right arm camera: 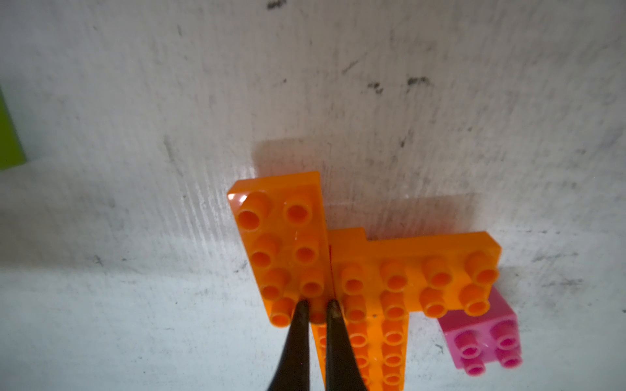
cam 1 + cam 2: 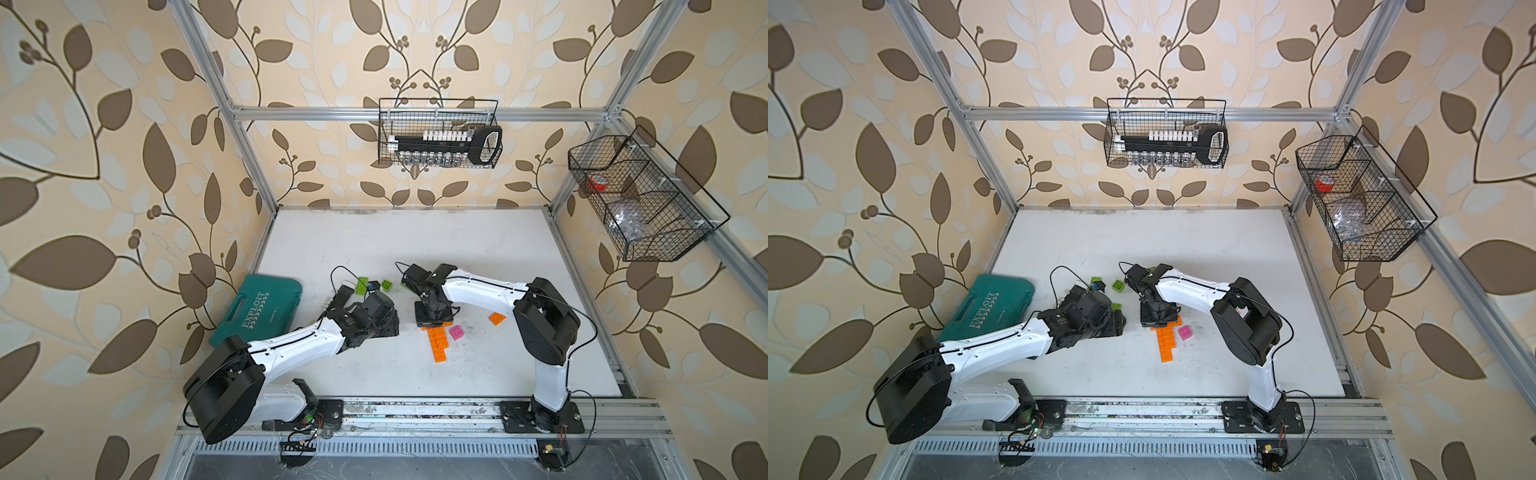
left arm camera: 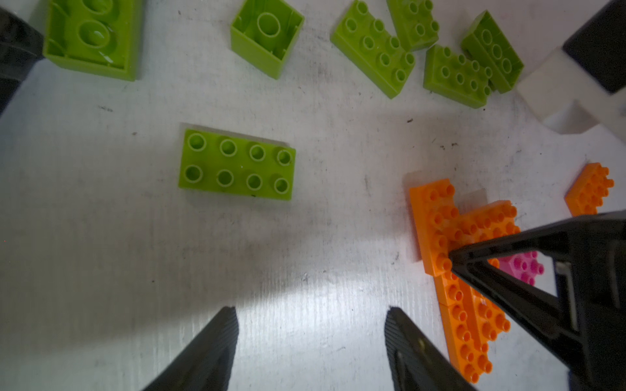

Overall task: Assemble a small pinwheel with lego
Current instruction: Assemble the lego brick with the lego brick.

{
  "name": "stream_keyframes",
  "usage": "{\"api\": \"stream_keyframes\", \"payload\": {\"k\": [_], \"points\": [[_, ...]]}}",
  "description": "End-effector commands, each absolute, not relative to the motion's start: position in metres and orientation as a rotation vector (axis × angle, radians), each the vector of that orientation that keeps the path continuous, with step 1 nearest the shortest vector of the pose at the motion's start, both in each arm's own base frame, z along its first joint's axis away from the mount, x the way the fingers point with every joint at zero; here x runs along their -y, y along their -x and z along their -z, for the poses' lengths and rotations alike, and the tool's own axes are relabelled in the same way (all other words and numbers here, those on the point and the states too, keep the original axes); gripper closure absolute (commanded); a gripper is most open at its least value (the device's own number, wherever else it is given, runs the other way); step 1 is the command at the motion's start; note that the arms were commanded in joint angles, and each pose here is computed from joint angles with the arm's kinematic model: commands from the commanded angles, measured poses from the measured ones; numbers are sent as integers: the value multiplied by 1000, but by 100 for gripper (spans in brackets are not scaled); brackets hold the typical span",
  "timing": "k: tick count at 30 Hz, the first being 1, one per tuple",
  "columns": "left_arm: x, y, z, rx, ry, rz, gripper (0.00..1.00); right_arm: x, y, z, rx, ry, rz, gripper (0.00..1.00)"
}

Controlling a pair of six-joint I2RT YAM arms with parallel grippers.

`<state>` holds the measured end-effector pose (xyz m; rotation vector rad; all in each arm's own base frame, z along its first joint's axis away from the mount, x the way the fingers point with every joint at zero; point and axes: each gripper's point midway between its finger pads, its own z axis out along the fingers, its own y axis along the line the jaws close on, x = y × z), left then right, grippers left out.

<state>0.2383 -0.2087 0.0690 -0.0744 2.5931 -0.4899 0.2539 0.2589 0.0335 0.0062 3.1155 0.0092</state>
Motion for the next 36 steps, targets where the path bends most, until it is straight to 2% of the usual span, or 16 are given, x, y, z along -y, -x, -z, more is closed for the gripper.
{"api": "stream_keyframes", "payload": {"k": [1, 9, 18, 23, 31, 36], "points": [[211, -242, -84, -2561, 66, 520, 29, -246, -246, -25, -3147, 13, 91, 96], [210, -241, -86, -2560, 76, 523, 29, -249, -248, -36, -3126, 12, 48, 88], [210, -242, -90, -2559, 77, 523, 29, -255, -252, -51, -3090, 18, -29, 84], [212, -246, -97, -2552, 46, 502, 26, -259, -257, -74, -3020, 33, -126, 77], [238, -261, -111, -2548, -139, 489, 26, -225, -265, -96, -2932, -55, -130, 72], [285, -264, -114, -2544, -420, 448, 26, -167, -275, -102, -2881, -278, -209, 67]]}}
